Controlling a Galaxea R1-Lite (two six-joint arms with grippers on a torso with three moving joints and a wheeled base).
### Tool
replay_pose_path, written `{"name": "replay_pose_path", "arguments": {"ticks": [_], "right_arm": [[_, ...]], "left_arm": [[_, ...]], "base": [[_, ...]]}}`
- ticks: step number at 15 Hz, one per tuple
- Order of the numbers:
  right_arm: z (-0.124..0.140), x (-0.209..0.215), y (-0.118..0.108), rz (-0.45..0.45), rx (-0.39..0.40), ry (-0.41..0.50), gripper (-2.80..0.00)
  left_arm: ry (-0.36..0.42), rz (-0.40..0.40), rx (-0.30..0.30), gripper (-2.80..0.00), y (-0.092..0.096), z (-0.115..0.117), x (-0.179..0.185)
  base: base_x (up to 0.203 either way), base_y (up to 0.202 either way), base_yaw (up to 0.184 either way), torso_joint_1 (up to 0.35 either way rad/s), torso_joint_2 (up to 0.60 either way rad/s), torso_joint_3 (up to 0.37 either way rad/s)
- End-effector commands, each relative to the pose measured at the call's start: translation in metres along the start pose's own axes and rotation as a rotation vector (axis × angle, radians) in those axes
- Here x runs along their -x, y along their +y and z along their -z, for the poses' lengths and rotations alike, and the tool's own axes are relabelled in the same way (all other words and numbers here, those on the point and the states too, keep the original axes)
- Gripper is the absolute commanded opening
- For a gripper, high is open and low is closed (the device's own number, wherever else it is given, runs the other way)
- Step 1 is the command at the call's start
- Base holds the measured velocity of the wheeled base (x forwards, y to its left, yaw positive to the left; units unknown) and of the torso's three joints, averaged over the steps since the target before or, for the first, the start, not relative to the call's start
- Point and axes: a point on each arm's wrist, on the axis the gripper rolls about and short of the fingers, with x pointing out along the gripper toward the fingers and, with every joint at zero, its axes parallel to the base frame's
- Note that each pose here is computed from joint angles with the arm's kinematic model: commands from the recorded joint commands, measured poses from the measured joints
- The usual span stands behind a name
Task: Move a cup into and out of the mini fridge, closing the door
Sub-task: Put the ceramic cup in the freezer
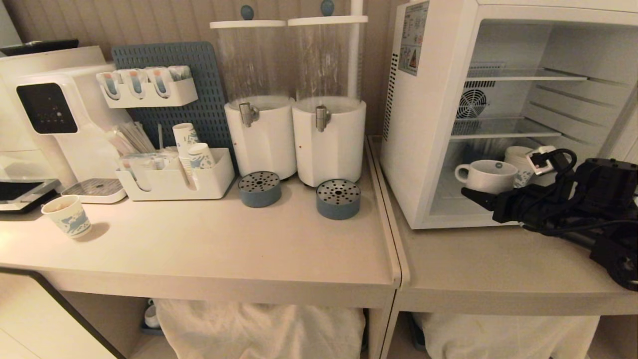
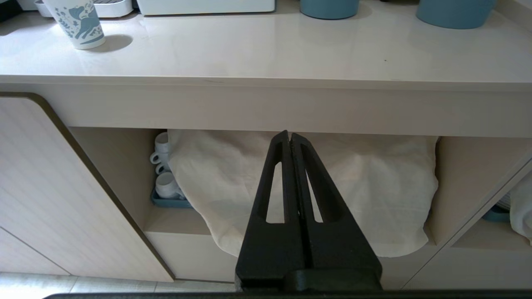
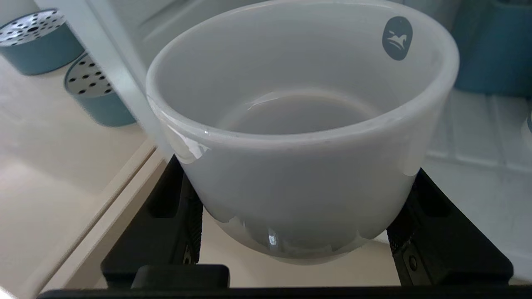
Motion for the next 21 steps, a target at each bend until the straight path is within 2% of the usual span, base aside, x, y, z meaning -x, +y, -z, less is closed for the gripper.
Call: {"name": "replay_pose_path", "arguments": {"ticks": [1,4,10,21], "right_arm": [[0.01,-0.01,-0.004,-0.001,0.002,-0.009,-2.8],[0.025,-0.03,-0.012,0.0,0.04,-0.099,-2.8],[0.029,-0.066,-0.023,-0.002,0.052,-0.122,-2.8],[0.035,-0.13,-0.053,0.007,0.032,-0.071,-2.8]], "left_arm": [[0.0,-0.002,0.0,-2.8,0.0,0.0,0.0],[-0.002,-0.001,0.0,-2.8,0.0,0.0,0.0],[-0.005,-0.002,0.002,-2.8,0.0,-0.001,0.0],[-0.006,-0.002,0.003,-2.8,0.0,-0.001,0.0]], "base": [[0.0,0.0,0.0,0.0,0.0,0.0],[0.0,0.0,0.0,0.0,0.0,0.0],[0.0,0.0,0.0,0.0,0.0,0.0],[0.0,0.0,0.0,0.0,0.0,0.0]]}}
